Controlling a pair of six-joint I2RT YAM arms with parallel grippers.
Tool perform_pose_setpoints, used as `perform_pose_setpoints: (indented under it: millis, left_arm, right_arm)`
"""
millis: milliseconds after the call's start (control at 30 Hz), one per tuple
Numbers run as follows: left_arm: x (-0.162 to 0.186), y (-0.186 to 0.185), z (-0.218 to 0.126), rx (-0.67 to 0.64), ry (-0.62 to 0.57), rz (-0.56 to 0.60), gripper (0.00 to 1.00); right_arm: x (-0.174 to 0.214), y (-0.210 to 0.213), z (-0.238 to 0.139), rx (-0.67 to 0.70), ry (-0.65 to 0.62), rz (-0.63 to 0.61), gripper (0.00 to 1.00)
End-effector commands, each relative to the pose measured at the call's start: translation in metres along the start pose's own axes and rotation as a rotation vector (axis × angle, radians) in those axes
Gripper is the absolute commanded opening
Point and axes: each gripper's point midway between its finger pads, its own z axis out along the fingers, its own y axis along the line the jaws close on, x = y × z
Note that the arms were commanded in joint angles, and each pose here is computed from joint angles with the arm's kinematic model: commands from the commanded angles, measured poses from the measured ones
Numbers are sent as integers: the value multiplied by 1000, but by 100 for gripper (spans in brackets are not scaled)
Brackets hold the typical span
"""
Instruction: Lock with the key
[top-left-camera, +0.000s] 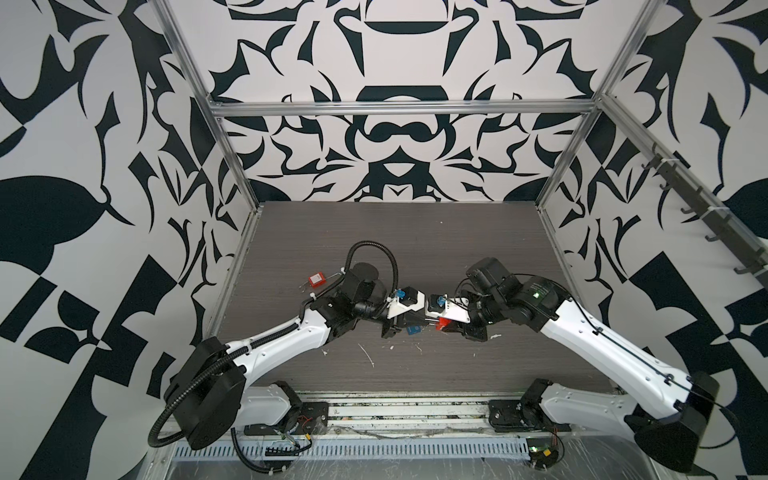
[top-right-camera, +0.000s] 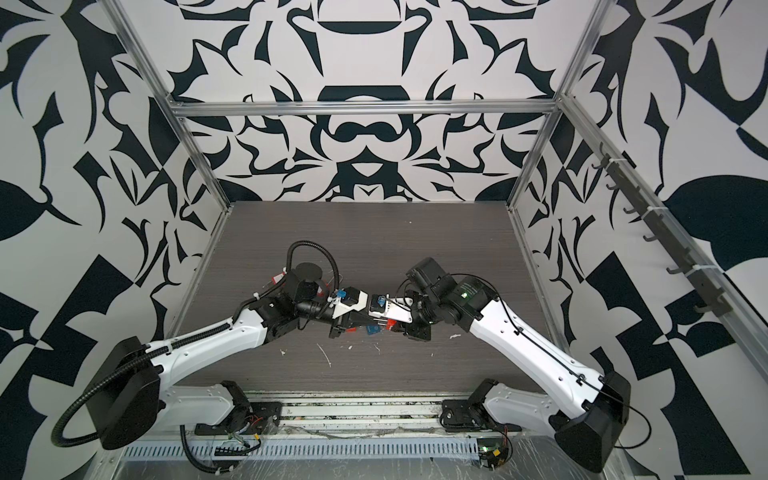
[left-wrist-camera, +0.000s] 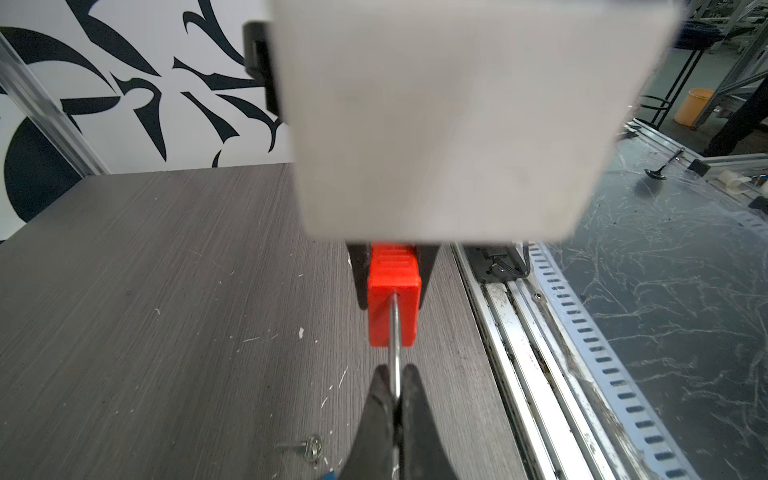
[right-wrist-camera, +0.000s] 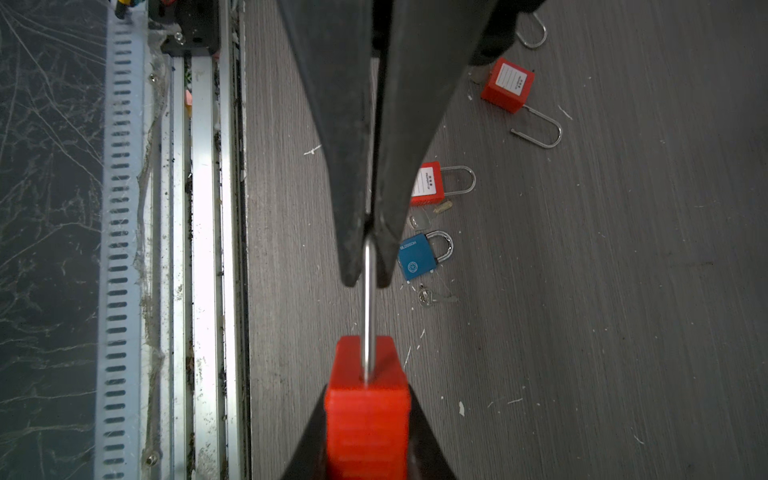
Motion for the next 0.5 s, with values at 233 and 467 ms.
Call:
perform_pose_setpoints:
  millis: [233, 467]
  left_arm:
    - [-7, -5, 13, 41, -52, -23, 0]
    - [-5, 0, 7, -13, -46, -10, 0]
  right_arm:
    - [-97, -16, -18, 31, -409, -132, 6]
    - [-84, -22, -7, 29, -316, -115, 17]
